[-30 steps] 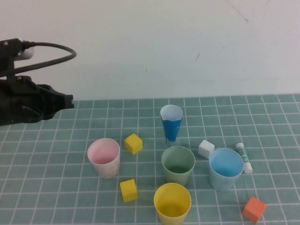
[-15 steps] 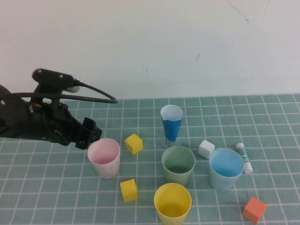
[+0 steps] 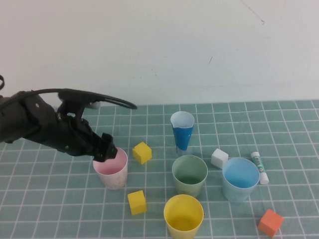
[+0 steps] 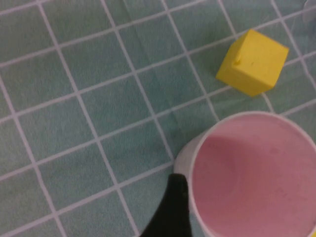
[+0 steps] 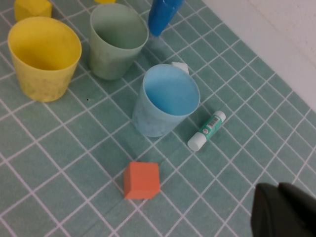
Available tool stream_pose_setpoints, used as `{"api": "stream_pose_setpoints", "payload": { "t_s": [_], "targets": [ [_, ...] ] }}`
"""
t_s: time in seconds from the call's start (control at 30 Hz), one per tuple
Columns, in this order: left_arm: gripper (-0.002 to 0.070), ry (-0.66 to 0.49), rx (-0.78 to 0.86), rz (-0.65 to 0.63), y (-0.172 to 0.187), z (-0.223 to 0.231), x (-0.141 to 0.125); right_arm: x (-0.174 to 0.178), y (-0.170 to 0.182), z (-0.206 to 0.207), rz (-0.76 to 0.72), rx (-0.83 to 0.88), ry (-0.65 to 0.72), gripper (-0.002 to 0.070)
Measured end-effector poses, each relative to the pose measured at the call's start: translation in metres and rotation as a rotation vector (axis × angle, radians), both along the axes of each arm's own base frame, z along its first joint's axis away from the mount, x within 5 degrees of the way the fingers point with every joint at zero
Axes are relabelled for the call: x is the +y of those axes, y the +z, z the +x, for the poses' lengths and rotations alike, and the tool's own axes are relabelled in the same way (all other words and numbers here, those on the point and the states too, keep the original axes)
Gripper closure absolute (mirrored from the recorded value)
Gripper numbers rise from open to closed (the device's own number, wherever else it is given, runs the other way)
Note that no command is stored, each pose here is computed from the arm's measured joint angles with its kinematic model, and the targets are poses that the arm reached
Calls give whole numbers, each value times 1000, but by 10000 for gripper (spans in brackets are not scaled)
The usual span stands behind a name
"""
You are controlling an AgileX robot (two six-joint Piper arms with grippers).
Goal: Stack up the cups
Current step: Pick up the pink cup
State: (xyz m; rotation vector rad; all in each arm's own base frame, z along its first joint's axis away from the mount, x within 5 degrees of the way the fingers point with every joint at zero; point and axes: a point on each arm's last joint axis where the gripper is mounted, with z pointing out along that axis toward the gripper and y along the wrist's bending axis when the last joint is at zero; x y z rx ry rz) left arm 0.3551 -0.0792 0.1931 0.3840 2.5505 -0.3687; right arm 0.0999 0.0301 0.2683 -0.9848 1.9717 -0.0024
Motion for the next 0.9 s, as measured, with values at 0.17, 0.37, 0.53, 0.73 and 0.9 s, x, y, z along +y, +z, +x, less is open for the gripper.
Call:
{"api": "stream_pose_setpoints", "payload": {
  "t_s": [0.17, 0.37, 0.53, 0.73, 0.9],
  "targets": [
    [75, -6, 42, 26, -20, 5, 1, 0, 0, 0, 0, 0, 0, 678],
    [199, 14, 99, 25, -40, 8, 0, 1, -1, -2, -4, 20, 22, 678],
    [542, 34, 172, 13, -56, 7, -1, 1, -2, -2, -11, 21, 33, 678],
    [662, 53, 206, -5, -56, 5, -2, 1, -3, -2, -13, 20, 30, 678],
    [667, 40, 183, -28, -34, 4, -3, 1, -5, -2, -12, 21, 27, 678]
  ]
}}
